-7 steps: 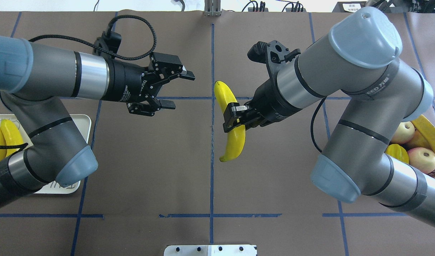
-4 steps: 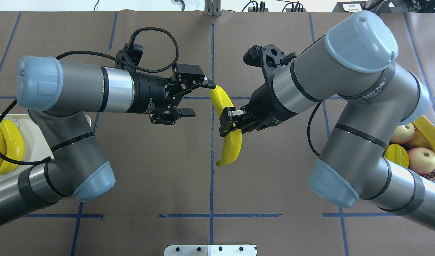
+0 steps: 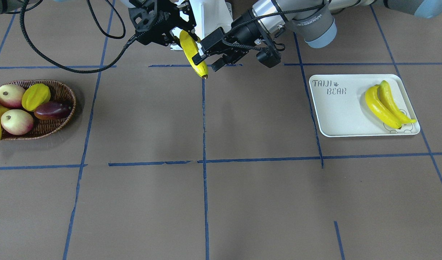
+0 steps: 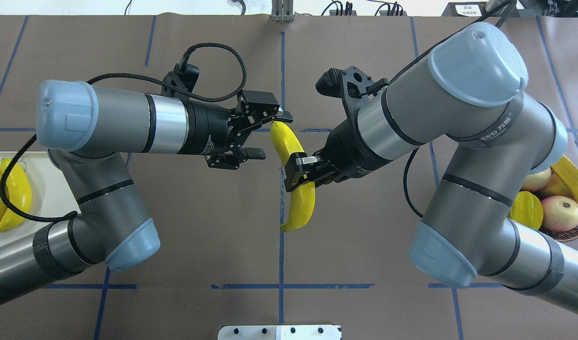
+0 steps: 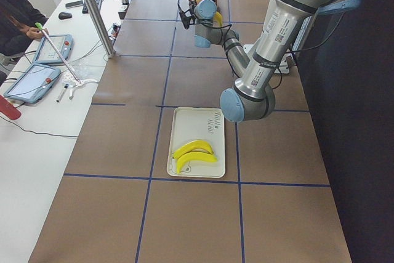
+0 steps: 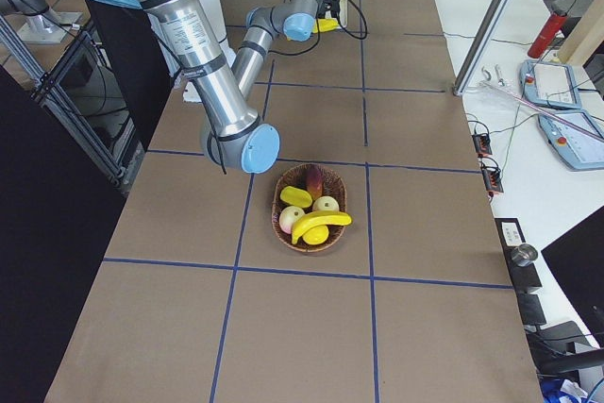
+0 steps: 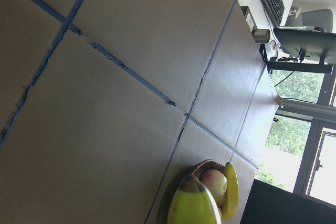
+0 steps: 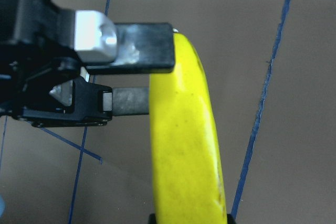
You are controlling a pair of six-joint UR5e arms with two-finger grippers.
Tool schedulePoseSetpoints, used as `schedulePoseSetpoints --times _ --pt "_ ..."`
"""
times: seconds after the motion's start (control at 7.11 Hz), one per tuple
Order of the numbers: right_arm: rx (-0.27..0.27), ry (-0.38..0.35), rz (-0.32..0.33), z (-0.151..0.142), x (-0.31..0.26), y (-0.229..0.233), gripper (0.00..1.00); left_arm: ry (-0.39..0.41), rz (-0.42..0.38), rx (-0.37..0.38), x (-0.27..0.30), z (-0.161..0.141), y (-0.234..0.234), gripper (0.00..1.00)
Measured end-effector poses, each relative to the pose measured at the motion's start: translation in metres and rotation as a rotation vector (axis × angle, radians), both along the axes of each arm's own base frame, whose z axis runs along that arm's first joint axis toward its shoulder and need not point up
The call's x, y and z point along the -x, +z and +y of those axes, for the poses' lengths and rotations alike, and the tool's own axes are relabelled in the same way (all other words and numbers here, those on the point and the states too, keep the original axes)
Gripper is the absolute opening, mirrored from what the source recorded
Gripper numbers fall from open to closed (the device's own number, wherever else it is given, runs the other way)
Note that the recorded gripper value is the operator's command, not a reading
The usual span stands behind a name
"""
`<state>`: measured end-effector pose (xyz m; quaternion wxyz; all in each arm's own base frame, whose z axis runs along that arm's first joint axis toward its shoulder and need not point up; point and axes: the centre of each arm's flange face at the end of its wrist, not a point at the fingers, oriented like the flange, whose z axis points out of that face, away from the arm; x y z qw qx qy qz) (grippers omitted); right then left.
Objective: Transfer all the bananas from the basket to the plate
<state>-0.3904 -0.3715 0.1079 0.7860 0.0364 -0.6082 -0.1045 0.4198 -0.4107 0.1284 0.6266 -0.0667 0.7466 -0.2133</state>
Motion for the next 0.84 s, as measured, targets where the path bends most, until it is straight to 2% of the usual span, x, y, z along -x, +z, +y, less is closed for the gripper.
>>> schedulePoseSetpoints --times 0.14,0.28,0.42,0.56,0.7,0.84 --pt "-0.001 -0.001 0.0 0.0014 0.0016 -0.0006 0.0 0.005 0.001 -0.001 -0.0024 0.0017 -0.0013 0.97" --pt "-0.002 -0.001 0.0 0.0023 0.0029 -0.0009 0.0 0.009 0.001 -0.002 -0.0047 0.0035 -0.0016 0.87" --pt "-0.003 -0.001 -0.001 0.0026 0.0033 -0.0013 0.0 0.012 0.002 -0.003 -0.0059 0.0045 -0.002 0.69" --pt "-0.003 -0.001 -0.001 0.0026 0.0033 -0.0015 0.0 0.016 0.002 -0.003 -0.0075 0.0062 -0.0022 0.38" --pt "-0.003 -0.001 -0.001 0.0027 0.0034 -0.0016 0.12 0.022 0.003 -0.005 -0.0095 0.0089 -0.0025 0.07" --pt "-0.003 -0.001 -0.002 0.0027 0.0034 -0.0016 0.84 0.025 0.003 -0.009 -0.0102 0.0103 -0.0027 0.0"
